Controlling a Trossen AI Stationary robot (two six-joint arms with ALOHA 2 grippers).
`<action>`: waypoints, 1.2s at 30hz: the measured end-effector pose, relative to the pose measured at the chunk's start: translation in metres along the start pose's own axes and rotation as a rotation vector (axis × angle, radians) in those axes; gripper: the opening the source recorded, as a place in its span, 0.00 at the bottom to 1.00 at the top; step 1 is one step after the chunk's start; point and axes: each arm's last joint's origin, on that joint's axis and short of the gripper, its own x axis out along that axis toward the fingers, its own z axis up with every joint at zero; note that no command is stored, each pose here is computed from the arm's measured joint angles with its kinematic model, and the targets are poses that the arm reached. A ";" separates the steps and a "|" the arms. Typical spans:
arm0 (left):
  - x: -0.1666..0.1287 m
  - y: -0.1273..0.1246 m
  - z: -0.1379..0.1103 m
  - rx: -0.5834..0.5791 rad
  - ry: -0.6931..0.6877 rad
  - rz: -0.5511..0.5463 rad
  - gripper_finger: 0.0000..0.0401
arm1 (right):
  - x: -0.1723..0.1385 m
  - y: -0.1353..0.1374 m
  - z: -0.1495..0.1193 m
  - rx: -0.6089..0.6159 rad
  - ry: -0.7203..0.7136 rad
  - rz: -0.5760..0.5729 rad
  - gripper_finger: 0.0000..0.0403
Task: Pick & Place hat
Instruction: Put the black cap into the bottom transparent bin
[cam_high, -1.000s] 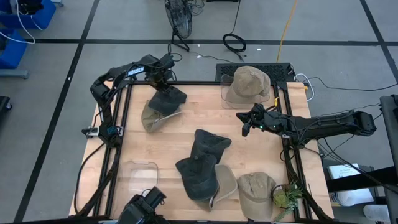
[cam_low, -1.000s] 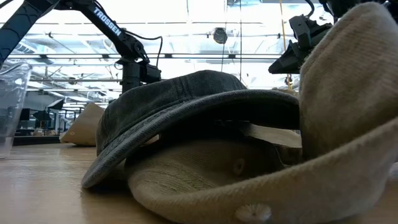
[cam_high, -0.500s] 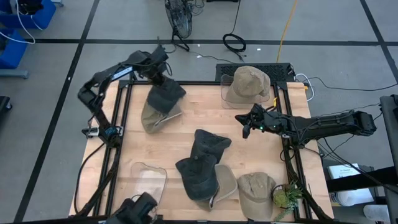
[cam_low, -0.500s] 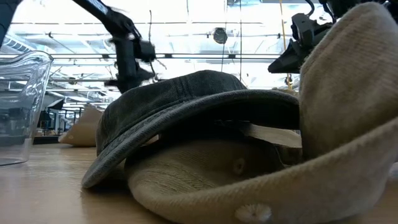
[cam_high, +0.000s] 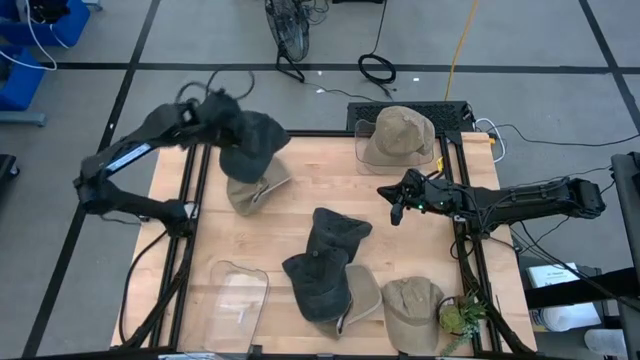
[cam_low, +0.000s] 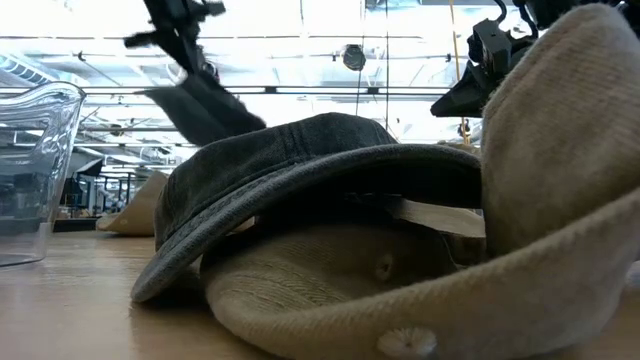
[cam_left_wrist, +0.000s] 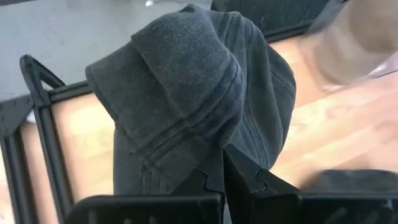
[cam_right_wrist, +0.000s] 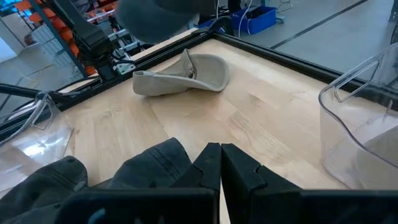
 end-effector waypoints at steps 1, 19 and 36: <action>-0.008 -0.003 -0.007 -0.018 -0.016 -0.007 0.00 | 0.000 0.000 0.000 -0.010 0.000 0.000 0.00; -0.063 -0.079 -0.156 -0.141 -0.049 -0.110 0.00 | 0.000 0.003 -0.001 -0.073 0.035 0.093 0.00; -0.107 -0.083 -0.273 -0.110 -0.085 -0.375 0.00 | 0.000 0.003 -0.001 0.164 0.045 0.093 0.00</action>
